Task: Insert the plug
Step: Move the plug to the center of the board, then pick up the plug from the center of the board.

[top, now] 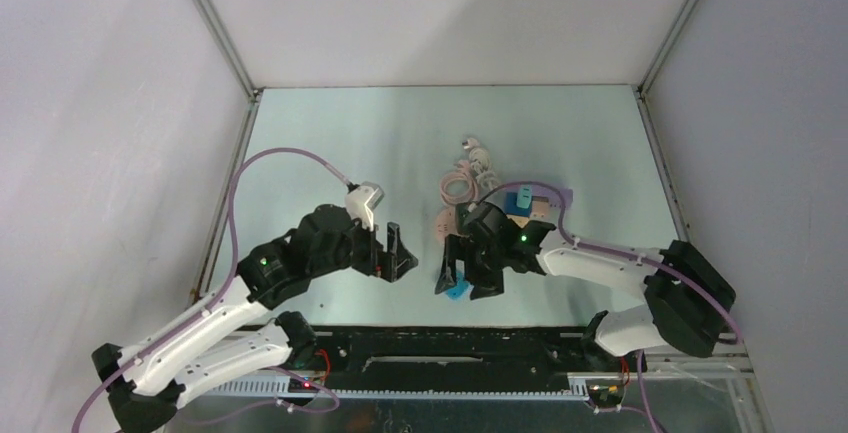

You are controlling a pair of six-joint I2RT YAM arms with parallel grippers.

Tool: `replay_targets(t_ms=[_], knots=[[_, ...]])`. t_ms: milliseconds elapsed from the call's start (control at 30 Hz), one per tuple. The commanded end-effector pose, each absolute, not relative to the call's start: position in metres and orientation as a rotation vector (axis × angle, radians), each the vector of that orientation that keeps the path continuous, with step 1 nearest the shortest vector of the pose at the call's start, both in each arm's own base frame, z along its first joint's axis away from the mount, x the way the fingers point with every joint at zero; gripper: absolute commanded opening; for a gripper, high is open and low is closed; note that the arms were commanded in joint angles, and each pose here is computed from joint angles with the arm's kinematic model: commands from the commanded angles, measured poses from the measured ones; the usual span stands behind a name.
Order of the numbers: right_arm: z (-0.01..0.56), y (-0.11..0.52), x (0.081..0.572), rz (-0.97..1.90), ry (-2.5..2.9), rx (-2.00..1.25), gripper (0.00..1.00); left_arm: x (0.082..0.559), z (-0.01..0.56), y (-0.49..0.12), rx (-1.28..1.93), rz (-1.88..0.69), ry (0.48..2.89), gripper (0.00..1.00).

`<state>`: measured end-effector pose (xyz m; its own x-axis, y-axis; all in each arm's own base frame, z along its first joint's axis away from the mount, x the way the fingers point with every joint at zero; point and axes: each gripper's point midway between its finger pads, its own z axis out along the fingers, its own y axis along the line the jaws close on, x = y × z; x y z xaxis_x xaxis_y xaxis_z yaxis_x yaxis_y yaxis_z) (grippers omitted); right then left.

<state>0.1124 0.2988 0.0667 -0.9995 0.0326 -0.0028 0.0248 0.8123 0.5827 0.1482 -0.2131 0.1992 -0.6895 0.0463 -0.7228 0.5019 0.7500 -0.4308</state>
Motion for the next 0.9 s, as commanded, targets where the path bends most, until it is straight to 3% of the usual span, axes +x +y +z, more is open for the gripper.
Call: replay_targets(t_ms=[0,267,400,500,867], knots=[[0.056,0.252,0.126,0.57,2.954,-0.183,0.9,0.145,0.184,-0.213,0.346,-0.854,2.245,1.0],[0.037,0.245,0.164,0.247,2.77,-0.663,0.89,0.147,0.18,-0.219,0.273,-0.877,2.29,1.0],[0.03,0.251,0.175,0.305,2.734,-0.784,0.83,0.15,0.179,-0.214,0.237,-0.829,2.31,1.0],[0.024,0.261,0.174,0.415,2.724,-0.875,0.72,0.151,0.18,-0.214,0.22,-0.825,2.319,1.0],[0.034,0.291,0.173,0.68,2.65,-0.958,0.74,0.164,0.177,-0.221,0.2,-0.775,2.347,1.0]])
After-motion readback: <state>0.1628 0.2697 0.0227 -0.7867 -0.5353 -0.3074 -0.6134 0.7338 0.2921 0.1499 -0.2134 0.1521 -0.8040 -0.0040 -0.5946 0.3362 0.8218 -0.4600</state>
